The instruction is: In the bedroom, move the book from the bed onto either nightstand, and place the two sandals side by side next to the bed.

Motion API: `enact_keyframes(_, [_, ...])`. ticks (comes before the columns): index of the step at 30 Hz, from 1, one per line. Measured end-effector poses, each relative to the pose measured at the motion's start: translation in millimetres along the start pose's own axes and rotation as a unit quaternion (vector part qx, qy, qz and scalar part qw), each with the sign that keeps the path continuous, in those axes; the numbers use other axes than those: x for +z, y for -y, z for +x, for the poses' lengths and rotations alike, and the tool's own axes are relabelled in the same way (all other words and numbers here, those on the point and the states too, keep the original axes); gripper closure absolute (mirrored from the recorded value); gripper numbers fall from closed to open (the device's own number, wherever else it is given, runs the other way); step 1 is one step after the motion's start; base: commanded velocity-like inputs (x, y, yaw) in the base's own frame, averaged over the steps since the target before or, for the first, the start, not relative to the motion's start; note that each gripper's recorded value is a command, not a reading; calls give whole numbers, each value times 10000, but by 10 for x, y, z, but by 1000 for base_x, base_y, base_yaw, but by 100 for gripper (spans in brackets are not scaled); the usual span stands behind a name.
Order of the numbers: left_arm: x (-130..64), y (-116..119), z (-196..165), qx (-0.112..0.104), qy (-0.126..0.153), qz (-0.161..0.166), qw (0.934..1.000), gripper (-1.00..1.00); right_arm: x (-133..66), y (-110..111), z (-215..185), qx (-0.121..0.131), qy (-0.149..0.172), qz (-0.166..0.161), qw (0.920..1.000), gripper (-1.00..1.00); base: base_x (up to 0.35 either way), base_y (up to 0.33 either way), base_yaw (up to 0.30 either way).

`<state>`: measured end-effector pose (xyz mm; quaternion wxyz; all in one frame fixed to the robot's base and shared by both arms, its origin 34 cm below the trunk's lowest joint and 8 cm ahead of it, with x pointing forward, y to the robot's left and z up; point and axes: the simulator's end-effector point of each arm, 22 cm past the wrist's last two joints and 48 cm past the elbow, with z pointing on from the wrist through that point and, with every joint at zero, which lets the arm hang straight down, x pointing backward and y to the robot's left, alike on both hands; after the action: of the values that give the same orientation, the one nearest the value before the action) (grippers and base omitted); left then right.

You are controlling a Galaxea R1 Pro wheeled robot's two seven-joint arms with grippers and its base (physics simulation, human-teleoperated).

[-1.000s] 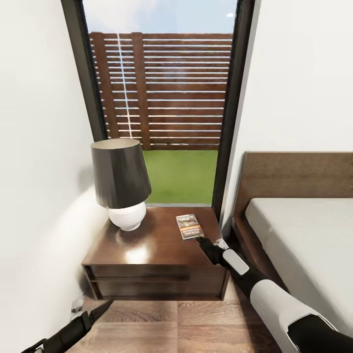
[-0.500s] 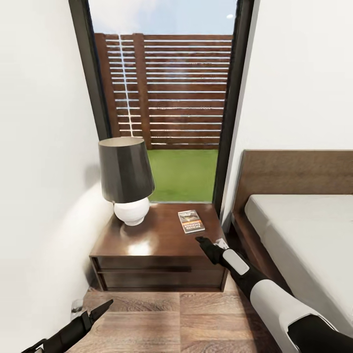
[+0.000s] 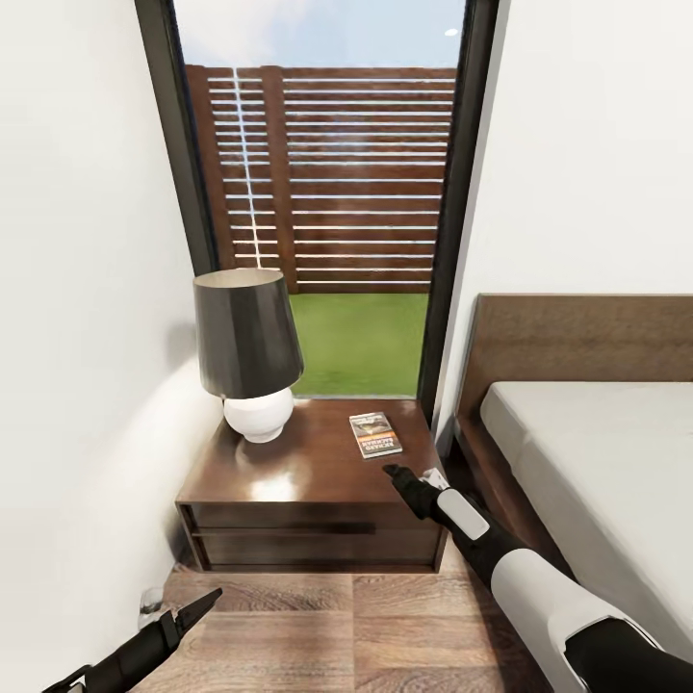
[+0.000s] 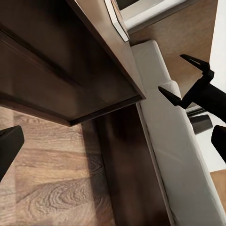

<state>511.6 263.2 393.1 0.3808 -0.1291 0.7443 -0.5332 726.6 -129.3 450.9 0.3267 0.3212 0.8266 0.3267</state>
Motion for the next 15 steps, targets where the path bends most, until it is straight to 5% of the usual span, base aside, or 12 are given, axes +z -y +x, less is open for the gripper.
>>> enact_keyframes(15, [3, 83, -65, 81, 45, 46, 9999, -100, -86, -128, -58, -38, 67, -96, 9999, -100, 0, 0, 0])
